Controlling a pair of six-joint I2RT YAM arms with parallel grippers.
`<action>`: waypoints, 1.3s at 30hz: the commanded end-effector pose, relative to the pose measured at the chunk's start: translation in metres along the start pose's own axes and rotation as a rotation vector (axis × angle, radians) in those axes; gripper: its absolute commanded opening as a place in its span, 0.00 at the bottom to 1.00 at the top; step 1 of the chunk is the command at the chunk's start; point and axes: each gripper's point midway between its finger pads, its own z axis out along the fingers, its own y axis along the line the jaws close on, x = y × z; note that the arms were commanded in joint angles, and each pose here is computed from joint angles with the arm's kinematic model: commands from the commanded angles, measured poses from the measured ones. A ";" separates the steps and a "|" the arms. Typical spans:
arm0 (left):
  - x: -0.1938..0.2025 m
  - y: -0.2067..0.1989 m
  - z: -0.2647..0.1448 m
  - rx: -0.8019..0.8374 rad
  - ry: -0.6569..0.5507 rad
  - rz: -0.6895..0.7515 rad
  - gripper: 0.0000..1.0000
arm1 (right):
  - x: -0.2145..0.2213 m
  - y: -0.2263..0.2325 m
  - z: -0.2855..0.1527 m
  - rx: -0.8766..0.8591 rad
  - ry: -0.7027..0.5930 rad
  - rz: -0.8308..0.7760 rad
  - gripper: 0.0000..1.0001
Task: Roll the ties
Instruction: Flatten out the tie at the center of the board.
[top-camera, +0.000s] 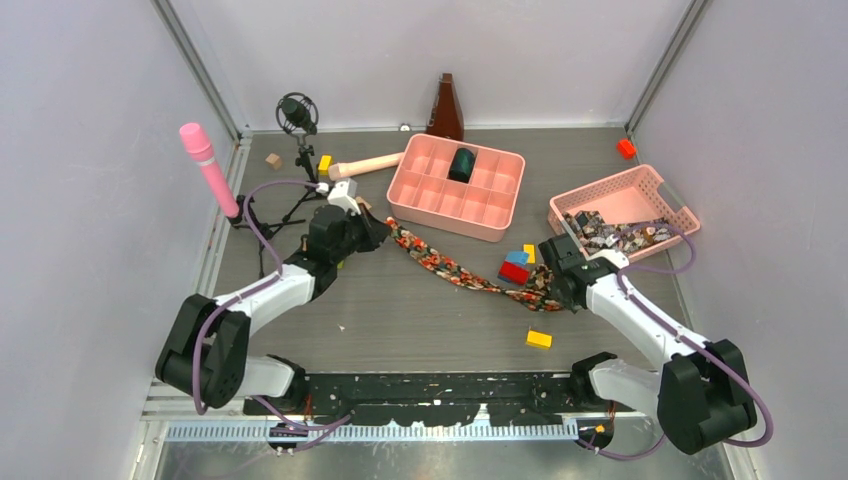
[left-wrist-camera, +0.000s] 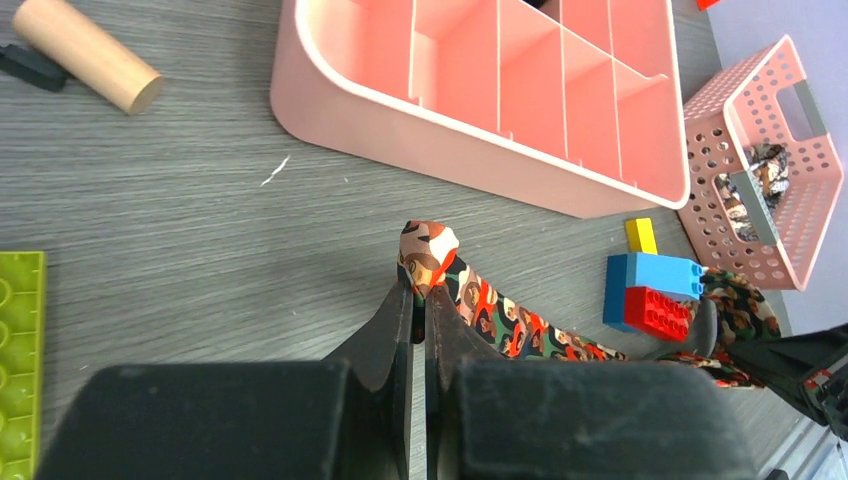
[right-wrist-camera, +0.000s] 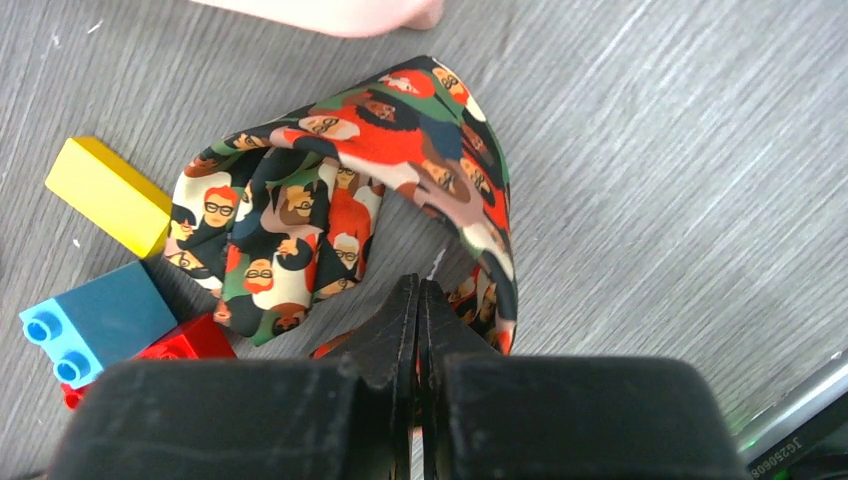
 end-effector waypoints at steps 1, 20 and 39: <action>-0.017 0.009 -0.006 -0.043 -0.061 -0.012 0.00 | -0.007 -0.015 0.001 0.052 -0.055 0.129 0.05; -0.017 0.058 -0.022 -0.239 -0.084 -0.054 0.00 | -0.018 -0.060 -0.005 0.028 -0.186 0.394 0.06; -0.016 0.068 -0.025 -0.276 -0.068 -0.035 0.00 | -0.032 -0.091 -0.021 0.051 -0.264 0.486 0.09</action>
